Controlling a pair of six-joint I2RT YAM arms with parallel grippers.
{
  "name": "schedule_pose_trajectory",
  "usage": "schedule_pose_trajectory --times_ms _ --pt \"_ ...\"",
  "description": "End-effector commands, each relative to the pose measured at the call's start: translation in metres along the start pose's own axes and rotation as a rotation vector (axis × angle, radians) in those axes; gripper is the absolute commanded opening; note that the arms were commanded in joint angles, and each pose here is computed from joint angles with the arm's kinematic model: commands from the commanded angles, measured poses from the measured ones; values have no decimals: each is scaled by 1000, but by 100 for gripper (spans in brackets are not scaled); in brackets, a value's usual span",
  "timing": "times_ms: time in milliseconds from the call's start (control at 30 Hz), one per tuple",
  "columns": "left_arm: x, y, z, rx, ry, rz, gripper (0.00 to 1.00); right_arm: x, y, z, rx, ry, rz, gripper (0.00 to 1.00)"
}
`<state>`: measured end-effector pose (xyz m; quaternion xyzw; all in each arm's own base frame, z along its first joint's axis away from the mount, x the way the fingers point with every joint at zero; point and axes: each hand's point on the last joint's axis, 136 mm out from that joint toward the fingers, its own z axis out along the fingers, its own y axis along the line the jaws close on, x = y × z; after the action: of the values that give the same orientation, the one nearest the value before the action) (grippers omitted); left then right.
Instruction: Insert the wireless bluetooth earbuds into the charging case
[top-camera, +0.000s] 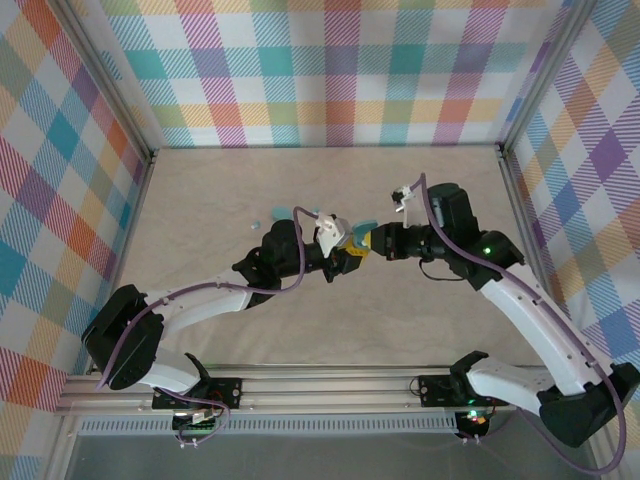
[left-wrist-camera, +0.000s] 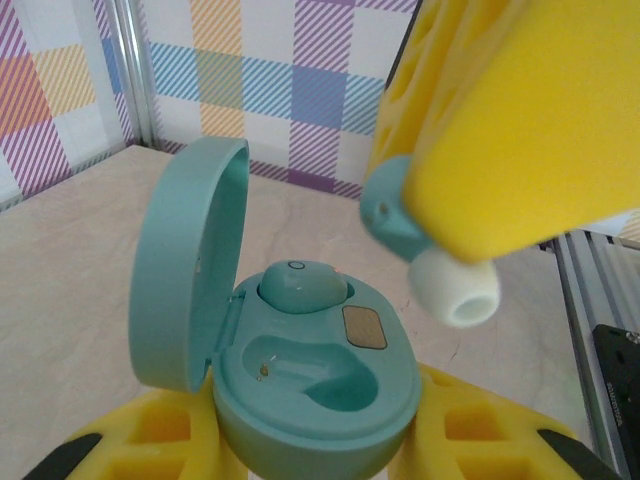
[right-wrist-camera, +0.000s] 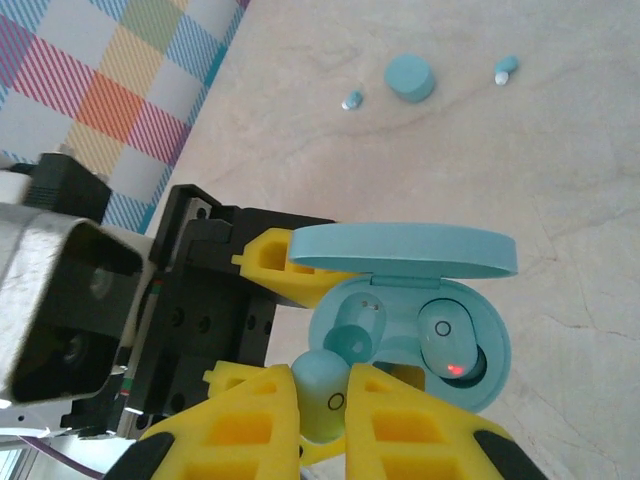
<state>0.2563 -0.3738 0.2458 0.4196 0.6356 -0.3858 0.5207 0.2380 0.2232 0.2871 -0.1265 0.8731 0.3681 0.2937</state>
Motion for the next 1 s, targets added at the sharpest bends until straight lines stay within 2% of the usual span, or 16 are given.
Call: schedule_pose_trajectory --times_ms 0,967 --pt "-9 -7 1 10 -12 44 7 -6 8 -4 -24 2 -30 15" --pt "-11 -8 4 24 -27 53 7 6 -18 17 113 115 -75 13"
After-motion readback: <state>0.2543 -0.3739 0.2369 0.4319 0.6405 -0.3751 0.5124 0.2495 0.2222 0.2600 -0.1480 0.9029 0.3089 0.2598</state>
